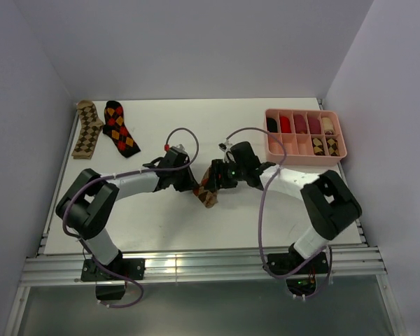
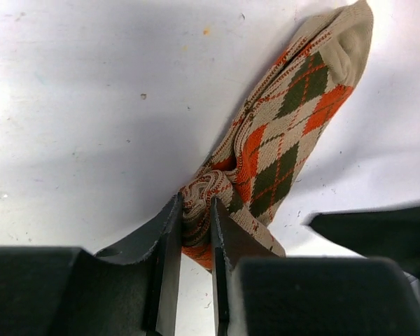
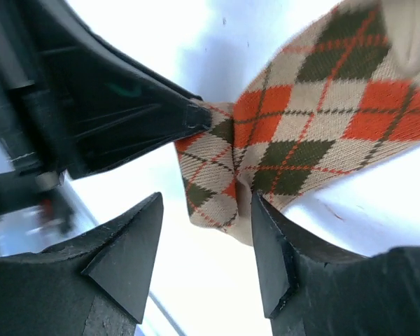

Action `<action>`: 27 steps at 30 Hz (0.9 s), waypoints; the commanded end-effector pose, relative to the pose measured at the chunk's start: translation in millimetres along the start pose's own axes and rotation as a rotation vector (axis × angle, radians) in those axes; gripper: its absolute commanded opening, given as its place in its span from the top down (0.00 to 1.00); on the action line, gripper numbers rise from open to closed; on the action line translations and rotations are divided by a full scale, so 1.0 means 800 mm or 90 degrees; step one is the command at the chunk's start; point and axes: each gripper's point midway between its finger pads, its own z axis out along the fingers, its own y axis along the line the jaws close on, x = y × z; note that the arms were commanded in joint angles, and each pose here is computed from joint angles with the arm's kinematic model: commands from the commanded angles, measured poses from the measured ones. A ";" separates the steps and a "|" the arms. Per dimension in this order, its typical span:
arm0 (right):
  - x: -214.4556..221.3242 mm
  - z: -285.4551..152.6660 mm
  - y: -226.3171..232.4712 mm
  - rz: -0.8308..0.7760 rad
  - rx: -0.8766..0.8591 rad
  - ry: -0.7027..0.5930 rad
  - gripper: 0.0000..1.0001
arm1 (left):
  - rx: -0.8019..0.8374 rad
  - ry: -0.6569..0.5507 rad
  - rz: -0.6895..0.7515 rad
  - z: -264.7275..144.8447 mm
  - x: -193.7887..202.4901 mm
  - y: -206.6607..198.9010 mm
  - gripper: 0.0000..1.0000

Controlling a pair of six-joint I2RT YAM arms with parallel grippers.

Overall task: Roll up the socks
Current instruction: Roll the sock at the center of the board.

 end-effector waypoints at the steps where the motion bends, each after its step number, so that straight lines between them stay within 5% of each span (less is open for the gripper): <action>1: -0.029 -0.030 -0.005 -0.141 0.115 -0.076 0.39 | -0.019 0.022 0.040 0.004 0.008 0.001 0.83; 5: -0.035 -0.035 -0.001 -0.153 0.152 -0.102 0.39 | -0.011 0.026 0.053 0.005 0.010 -0.006 0.83; 9: -0.047 -0.020 -0.024 -0.109 0.192 -0.105 0.57 | -0.008 0.030 0.057 0.005 0.011 -0.007 0.83; 27: -0.064 0.058 -0.079 0.020 0.270 -0.102 0.59 | 0.093 0.116 0.120 -0.003 0.038 -0.047 0.96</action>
